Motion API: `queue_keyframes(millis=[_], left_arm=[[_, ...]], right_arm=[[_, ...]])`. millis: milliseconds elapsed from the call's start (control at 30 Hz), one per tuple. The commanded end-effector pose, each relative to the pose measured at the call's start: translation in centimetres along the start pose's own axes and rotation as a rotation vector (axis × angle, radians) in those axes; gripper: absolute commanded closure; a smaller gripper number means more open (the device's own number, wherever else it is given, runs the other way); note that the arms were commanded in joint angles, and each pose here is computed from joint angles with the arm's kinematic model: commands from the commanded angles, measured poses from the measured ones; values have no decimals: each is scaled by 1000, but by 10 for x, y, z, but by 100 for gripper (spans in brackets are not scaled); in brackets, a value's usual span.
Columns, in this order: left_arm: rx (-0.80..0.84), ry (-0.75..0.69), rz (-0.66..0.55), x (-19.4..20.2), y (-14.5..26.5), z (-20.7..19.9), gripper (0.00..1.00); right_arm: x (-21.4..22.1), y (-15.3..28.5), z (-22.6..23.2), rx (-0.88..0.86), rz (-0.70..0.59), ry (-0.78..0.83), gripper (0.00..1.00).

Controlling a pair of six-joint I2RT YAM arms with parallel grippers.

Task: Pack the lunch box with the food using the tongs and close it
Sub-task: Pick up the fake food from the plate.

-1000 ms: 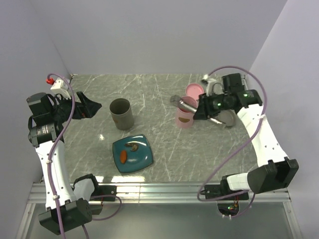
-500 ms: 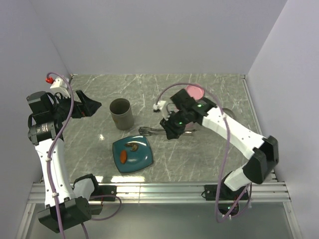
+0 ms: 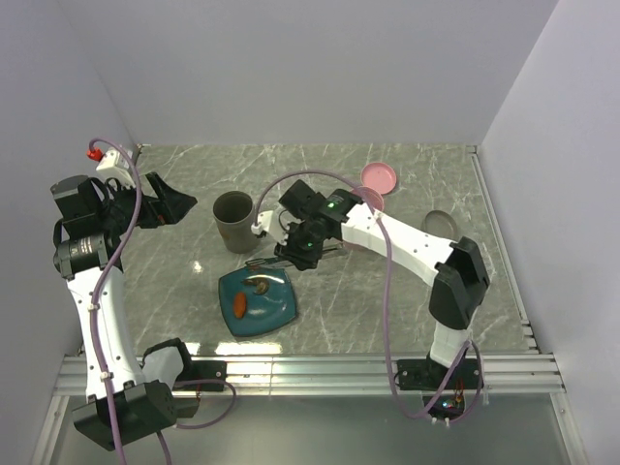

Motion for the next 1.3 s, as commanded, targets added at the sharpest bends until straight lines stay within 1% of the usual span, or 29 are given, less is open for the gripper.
queue_keyframes(millis=[0, 333, 500, 833, 1133, 1267], left_arm=[[7, -29, -39, -15, 5, -6, 1], [6, -39, -32, -11, 3, -3, 1], [5, -47, -31, -10, 3, -3, 1], [4, -44, -23, -4, 2, -1, 1], [4, -45, -18, 1, 2, -1, 1], [6, -42, -18, 2, 2, -1, 0]], right_arm=[[-16, -3, 5, 10, -6, 75, 60], [-20, -26, 16, 0, 38, 128, 57], [-22, -32, 14, 5, 42, 125, 55], [-27, -45, 6, 45, 46, 126, 55], [-35, -41, 4, 64, 27, 132, 55], [-39, -35, 5, 57, 11, 108, 55]])
Point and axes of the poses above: each gripper's point midway between its finger pads, its own y axis back along the fingers, its own z axis along the line the jaws close on, x = y × z, the point moved 7 cm from there along y, back along the fingers, and after that the axes turned 8 degrees about -y, right-handed, at the moved point
